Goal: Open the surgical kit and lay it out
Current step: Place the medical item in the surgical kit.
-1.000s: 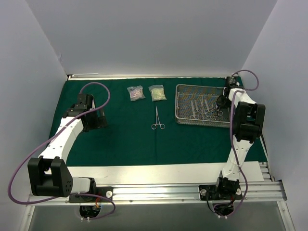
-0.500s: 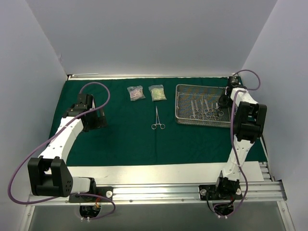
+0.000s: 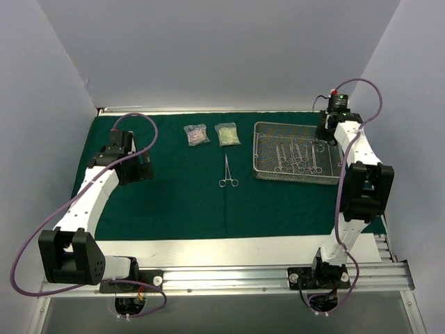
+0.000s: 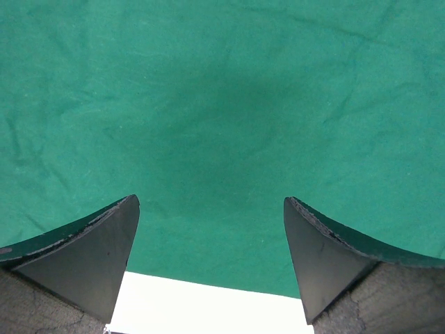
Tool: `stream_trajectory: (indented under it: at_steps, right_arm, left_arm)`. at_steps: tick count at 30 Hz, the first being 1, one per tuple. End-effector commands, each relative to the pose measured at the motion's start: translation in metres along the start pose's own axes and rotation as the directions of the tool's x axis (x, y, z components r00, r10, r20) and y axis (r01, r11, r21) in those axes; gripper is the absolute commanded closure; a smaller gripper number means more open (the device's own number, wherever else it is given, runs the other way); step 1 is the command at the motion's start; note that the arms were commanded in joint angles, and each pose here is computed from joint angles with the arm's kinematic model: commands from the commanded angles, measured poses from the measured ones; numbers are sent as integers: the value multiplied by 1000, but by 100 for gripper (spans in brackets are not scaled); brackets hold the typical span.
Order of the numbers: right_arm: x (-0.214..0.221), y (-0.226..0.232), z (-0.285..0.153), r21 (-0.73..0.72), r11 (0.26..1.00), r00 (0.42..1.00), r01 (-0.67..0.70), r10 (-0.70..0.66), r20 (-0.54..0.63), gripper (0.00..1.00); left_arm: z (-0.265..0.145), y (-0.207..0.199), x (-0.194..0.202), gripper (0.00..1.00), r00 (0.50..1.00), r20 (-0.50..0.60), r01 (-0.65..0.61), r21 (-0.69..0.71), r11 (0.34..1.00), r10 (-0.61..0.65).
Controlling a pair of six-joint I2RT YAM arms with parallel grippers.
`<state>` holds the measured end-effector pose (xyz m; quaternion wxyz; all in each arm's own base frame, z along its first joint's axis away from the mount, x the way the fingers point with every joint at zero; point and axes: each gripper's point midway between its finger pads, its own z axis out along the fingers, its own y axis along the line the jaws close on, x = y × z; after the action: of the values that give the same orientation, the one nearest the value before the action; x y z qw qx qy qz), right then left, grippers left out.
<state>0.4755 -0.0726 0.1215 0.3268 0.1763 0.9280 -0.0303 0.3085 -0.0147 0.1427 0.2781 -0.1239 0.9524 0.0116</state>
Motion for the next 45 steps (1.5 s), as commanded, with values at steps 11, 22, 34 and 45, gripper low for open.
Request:
stream_trajectory:
  at_steps: [11,22,34,45]
  right_arm:
    - [71,228,-103,-326,909,965,261,-247,87,100]
    - [178,340,-102,-400,872,951,281,-310,-8,100]
    - [221,370,-76,-375,884,947,279,-318,-47,100]
    - [234,371,-55,-356,894,948,273,-313,-59,100]
  left_arm:
    - [-12,2,-24,6,998,57,-9,-31,999,11]
    - [-15,3,-26,6,998,64,1,-36,999,1]
    - [-19,6,-25,6,997,83,13,-44,999,-9]
    - [-20,7,-24,6,997,81,14,-45,999,-10]
